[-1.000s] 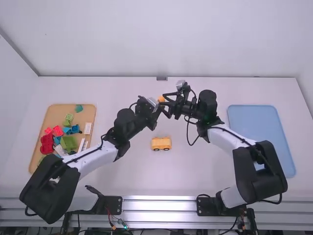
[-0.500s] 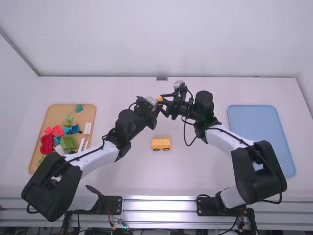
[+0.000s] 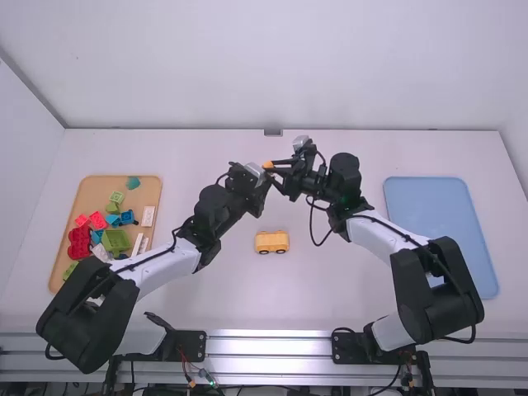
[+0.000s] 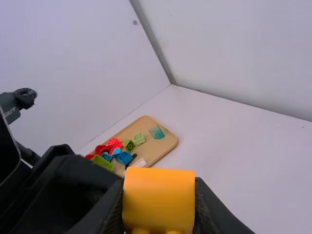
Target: Assemble lego blocks to make yellow taxi
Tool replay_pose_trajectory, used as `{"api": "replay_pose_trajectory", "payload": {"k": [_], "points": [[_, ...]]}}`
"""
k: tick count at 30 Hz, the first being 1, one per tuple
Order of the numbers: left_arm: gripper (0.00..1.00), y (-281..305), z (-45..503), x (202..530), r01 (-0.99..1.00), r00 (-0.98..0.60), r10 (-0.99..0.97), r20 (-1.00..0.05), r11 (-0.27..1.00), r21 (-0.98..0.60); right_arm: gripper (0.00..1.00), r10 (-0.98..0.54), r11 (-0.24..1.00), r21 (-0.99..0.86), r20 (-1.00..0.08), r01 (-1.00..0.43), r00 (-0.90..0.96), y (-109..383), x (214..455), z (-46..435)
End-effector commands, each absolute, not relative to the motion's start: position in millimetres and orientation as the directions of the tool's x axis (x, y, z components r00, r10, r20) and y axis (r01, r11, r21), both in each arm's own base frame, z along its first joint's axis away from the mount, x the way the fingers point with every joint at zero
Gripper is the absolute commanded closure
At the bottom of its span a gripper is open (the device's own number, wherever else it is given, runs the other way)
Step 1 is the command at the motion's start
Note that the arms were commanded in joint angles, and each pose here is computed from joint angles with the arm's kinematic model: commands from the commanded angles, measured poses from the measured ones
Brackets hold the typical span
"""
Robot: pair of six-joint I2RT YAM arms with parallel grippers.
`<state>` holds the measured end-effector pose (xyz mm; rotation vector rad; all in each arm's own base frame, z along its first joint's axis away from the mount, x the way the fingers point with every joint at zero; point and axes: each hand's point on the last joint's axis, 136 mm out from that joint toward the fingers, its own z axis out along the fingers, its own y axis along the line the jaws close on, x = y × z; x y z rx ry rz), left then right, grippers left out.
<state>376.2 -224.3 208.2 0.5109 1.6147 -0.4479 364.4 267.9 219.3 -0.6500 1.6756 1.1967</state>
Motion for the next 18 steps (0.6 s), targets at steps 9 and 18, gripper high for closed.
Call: {"api": "replay_pose_trajectory", "payload": {"k": [9,18], "points": [[0.01,-222.1,174.9,371.9,0.591,-0.134,0.235,-0.963,0.799,0.113,0.82,0.109,0.559,0.367,-0.922,-0.744,-0.373,234.5,398.4,207.2],[0.01,-144.8,167.1,384.2,0.331,-0.279,0.291,-0.915,0.924,0.192,0.86,-0.140,0.694,0.270,-0.859,-0.668,-0.493,213.0,407.1,169.0]]}}
